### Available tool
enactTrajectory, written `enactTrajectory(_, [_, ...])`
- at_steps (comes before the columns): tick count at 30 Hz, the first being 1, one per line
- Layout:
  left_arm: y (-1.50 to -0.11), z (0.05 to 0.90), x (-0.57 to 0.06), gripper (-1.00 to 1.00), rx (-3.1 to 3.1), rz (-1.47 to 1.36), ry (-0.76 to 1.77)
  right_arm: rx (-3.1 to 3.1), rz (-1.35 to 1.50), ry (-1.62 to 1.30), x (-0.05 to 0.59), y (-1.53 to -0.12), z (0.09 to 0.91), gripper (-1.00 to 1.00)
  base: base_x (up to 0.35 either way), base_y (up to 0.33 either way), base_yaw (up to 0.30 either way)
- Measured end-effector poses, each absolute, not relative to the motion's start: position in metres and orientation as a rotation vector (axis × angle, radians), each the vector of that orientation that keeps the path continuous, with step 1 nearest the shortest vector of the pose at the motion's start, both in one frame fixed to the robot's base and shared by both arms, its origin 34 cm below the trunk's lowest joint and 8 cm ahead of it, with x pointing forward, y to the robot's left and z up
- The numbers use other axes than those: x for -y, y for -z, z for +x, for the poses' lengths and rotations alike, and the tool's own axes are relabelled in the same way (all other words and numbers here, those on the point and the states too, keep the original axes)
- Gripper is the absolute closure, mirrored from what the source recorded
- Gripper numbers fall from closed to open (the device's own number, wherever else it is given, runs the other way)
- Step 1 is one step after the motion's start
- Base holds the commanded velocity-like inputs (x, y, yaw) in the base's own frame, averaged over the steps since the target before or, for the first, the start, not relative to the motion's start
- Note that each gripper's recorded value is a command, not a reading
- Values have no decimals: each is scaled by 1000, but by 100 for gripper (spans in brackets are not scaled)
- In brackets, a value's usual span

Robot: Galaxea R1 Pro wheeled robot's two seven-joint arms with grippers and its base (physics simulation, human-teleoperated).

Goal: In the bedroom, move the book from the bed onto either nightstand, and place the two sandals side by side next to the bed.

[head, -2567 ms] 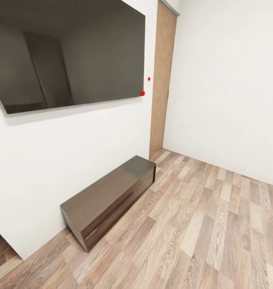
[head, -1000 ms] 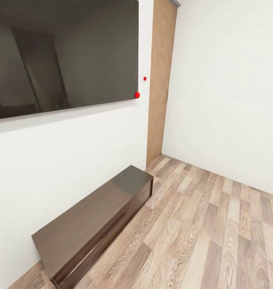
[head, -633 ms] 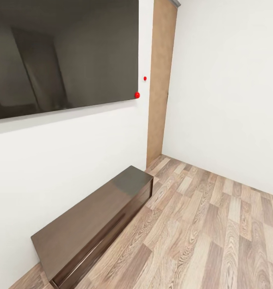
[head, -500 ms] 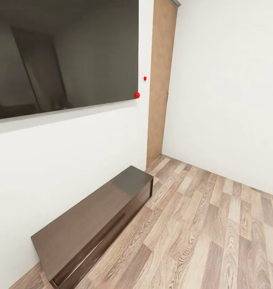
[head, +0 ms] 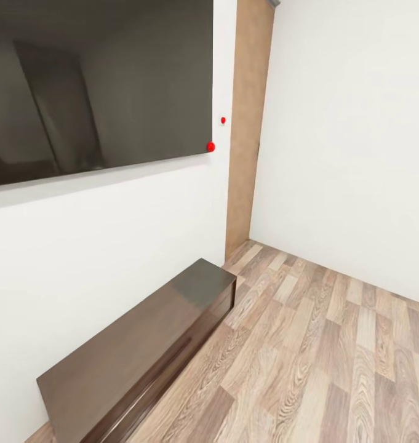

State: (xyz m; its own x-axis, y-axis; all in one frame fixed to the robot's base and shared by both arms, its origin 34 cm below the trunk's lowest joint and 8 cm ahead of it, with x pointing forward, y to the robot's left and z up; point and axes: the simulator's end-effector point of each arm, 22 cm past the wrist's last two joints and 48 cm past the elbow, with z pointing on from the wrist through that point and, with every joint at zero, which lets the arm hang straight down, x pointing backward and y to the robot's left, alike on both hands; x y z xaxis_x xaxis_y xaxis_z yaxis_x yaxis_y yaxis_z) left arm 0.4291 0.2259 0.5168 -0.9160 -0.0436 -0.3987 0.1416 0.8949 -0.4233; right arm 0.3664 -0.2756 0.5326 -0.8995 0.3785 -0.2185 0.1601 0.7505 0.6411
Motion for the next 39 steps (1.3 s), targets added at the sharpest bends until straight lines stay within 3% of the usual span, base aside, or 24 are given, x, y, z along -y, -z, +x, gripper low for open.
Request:
enactTrajectory(17, [-525, 450, -203, -100, -2594, 0, 670, -2553, 353, -906, 278, -543, 397, -100, 279, 0, 0])
enactTrajectory(39, [-526, 449, -199, -100, -2595, 2, 678, -2534, 333, -903, 278, -547, 407, -100, 16, 0, -70])
